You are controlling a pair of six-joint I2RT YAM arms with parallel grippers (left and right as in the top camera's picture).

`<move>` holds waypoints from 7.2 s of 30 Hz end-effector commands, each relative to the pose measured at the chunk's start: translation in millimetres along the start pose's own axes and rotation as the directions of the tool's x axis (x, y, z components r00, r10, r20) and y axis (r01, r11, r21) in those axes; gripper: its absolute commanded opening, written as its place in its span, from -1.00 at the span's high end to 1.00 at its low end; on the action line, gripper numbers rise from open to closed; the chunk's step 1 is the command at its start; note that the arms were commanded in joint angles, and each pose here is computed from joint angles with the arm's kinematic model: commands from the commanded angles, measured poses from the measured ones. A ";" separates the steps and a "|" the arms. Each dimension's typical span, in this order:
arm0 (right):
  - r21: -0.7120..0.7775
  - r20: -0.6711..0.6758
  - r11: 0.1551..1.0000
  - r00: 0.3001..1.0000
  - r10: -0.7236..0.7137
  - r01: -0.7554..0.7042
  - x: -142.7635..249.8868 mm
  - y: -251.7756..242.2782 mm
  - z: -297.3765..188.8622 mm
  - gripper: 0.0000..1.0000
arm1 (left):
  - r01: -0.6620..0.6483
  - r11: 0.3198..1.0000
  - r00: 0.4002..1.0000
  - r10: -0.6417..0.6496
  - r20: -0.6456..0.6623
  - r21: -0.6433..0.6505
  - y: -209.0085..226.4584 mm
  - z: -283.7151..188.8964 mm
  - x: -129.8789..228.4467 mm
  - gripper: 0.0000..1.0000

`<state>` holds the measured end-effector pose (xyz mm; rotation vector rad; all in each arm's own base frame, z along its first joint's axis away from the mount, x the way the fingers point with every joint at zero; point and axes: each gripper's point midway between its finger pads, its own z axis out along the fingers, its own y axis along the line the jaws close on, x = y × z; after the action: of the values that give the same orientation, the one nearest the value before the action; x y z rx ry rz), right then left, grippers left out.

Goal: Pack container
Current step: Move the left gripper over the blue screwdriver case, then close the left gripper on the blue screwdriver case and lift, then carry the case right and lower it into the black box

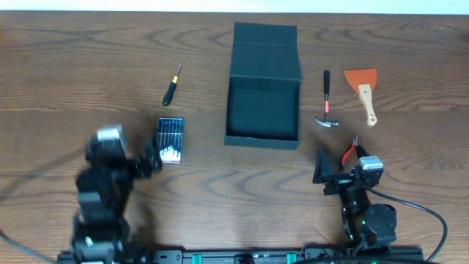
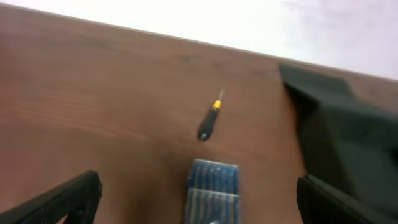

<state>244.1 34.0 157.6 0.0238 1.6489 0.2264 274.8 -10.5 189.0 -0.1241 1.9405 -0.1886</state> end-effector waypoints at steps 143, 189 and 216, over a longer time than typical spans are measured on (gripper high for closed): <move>0.003 0.001 1.000 1.000 -0.014 0.014 0.6 -1.3 -0.2 -0.99 | -0.207 0.978 0.515 0.091 -0.852 -0.021 -13.6 106.3 122.9 -0.16; 0.003 0.001 1.000 1.000 -0.014 0.014 0.5 -1.3 -0.2 -0.99 | -0.214 0.883 0.753 0.422 -0.505 0.418 -246.6 89.3 9.8 -0.02; 0.003 0.001 1.000 1.000 -0.014 0.014 0.6 -1.3 -0.2 -0.99 | -0.146 0.925 0.655 0.357 -0.666 0.352 -254.2 159.3 117.1 0.09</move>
<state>244.1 34.1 157.5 0.0235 1.6493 0.2267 372.5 -288.2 70.5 0.5057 2.6853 -0.3359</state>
